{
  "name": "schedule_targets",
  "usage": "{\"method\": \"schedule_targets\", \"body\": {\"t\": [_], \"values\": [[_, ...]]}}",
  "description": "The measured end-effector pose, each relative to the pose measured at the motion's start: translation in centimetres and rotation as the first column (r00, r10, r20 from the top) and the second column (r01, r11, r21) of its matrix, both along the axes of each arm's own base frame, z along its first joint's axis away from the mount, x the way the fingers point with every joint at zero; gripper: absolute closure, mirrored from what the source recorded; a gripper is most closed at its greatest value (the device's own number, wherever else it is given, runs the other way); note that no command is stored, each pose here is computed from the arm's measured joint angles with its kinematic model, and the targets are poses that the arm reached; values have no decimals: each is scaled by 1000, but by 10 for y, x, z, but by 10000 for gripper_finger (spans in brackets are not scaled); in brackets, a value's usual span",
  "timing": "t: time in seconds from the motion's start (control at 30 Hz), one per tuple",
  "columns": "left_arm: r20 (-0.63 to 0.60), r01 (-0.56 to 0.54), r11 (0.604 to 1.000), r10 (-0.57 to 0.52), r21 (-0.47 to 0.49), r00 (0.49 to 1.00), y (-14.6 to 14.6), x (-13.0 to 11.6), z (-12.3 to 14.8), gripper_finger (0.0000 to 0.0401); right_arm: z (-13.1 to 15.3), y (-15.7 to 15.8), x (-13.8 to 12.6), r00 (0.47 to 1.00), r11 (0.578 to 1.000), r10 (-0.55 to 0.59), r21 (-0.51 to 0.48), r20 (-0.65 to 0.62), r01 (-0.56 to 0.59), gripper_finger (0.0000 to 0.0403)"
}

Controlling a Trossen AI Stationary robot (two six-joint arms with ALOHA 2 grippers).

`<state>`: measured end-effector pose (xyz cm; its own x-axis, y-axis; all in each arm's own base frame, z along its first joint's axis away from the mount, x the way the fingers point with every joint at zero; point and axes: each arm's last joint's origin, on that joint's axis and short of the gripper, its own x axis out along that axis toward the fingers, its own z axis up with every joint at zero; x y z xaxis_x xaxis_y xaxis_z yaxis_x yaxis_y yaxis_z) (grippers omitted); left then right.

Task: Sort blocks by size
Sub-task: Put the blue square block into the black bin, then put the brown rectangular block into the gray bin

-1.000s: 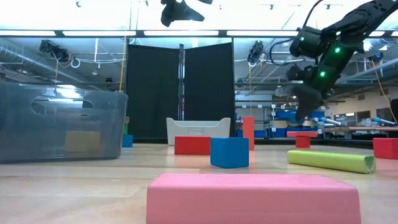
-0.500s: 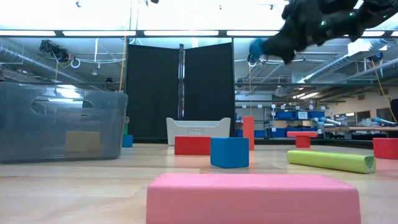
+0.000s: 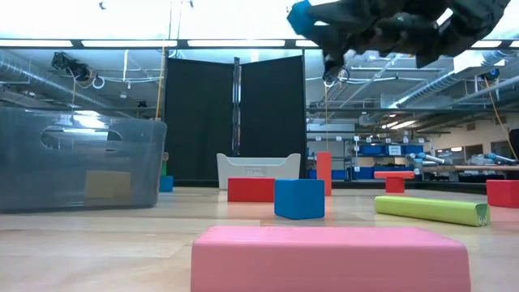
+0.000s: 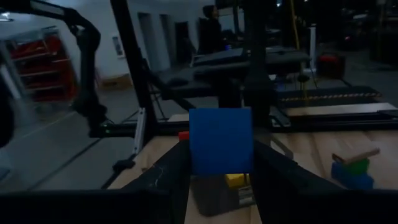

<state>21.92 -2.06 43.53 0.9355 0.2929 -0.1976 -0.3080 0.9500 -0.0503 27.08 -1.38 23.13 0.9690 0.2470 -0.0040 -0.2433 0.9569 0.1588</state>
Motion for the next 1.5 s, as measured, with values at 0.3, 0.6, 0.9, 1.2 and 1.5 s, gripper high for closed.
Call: {"method": "schedule_targets", "body": {"t": [0.3,0.6,0.9,1.2,1.5], "values": [[-119,-98,992,88,-79,989,-23,-12,-17,115,-28,42,78,999,995,-26,-98,30,29,257],[-85,-93,991,85,-95,993,-49,-21,-17,115,-55,55,155,1000,991,2,-133,-14,-4,253],[-63,-115,988,110,-99,992,-60,-27,-17,115,-71,57,189,991,985,15,-170,-134,-38,205],[-122,-107,988,94,-110,988,-65,-27,-26,115,-53,35,160,1000,974,-25,-224,-8,22,134],[-521,74,986,-143,-152,842,-117,-22,-81,118,-44,-2,45,944,928,-301,-184,138,323,145]]}}
